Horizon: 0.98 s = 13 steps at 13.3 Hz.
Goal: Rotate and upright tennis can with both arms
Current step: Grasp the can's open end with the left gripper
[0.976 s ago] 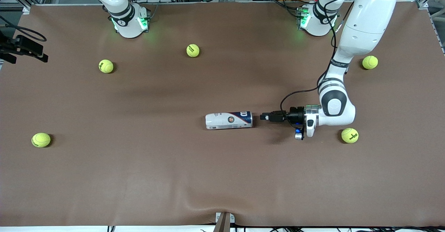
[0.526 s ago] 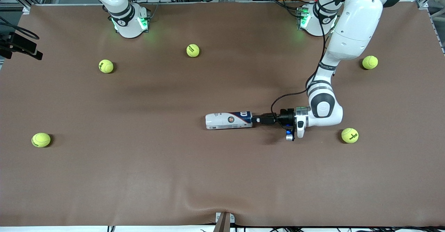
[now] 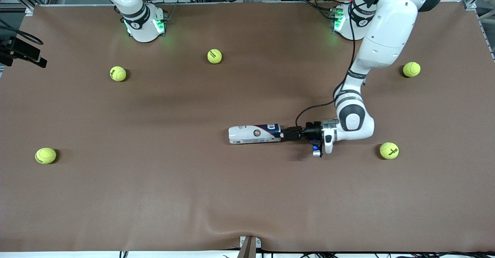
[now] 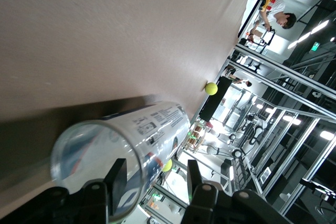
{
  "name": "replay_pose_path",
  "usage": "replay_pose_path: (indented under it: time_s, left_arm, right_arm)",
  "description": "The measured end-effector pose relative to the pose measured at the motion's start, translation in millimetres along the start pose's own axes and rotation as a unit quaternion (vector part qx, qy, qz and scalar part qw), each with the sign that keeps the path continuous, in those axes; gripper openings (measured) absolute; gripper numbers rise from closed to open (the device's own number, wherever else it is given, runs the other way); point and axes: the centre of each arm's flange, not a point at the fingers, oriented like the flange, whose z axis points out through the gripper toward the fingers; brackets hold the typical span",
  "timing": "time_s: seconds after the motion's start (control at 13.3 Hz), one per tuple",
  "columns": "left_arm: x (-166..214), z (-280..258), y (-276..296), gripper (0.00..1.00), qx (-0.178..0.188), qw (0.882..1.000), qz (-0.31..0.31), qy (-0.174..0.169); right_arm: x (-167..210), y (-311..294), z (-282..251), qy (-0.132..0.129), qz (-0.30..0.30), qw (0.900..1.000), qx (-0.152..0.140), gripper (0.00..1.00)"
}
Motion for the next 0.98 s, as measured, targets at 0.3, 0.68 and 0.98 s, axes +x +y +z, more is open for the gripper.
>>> replay_pose_path:
  time_s: [0.3,0.68,0.98]
  left_arm:
    - [0,10,12,0.08,-0.002,1.000,0.016,0.001]
    - [4,-2,75,0.03,-0.020,0.999,0.048,0.014]
    - [-28,-16,176,0.03,0.057,0.998,0.019,0.021]
  right_arm:
    - [9,-4,8,0.002,-0.003,1.000,0.000,1.00]
    - [16,-11,11,0.012,-0.009,1.000,-0.001,1.00]
    - [16,-13,11,0.014,-0.011,1.000,-0.001,1.00]
